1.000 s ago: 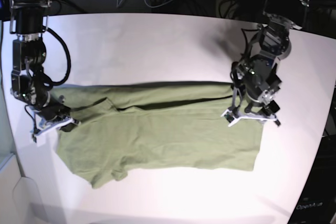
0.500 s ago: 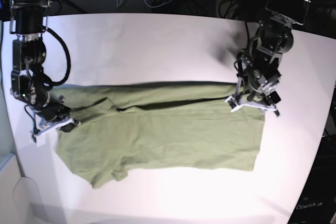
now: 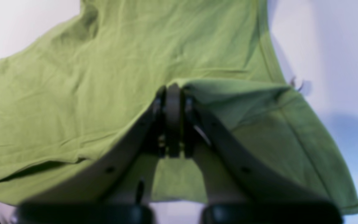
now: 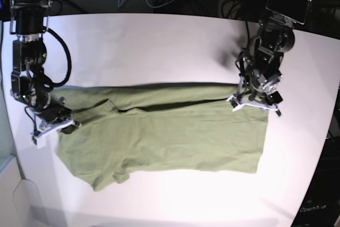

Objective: Fold the T-shirt properly
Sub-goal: 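Lower the held edge onto the shirt body with both grippers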

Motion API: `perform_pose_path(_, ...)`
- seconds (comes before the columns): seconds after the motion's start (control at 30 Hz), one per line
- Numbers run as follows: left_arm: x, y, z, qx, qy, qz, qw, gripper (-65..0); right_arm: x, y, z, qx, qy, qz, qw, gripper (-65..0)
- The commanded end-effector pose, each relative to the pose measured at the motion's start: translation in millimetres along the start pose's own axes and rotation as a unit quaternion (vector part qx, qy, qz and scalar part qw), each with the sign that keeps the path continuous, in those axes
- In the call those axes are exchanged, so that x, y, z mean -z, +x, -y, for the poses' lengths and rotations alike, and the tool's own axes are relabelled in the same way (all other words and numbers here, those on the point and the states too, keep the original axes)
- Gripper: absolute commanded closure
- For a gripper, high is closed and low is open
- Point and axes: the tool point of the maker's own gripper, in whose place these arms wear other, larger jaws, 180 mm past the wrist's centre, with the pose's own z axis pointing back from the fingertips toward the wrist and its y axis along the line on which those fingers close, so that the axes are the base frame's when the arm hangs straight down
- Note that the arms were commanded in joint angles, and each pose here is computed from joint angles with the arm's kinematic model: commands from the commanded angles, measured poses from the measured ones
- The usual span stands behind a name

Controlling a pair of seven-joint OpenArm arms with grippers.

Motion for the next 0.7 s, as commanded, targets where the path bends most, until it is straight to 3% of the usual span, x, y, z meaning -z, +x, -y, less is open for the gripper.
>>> perform_pose_path(0.0, -4, 5, -15, -0.002, 0.018, 0.007, 1.000, -33.4, -4, 25, -2, -0.002, 0.003, 0.032, 0.9995, -0.6)
perform_pose_path(0.67, -15, 15, -27, -0.005, 0.036, 0.028, 0.999, -33.4, -3, 28, -4, -0.002, 0.005, 0.035, 0.9994, -0.4)
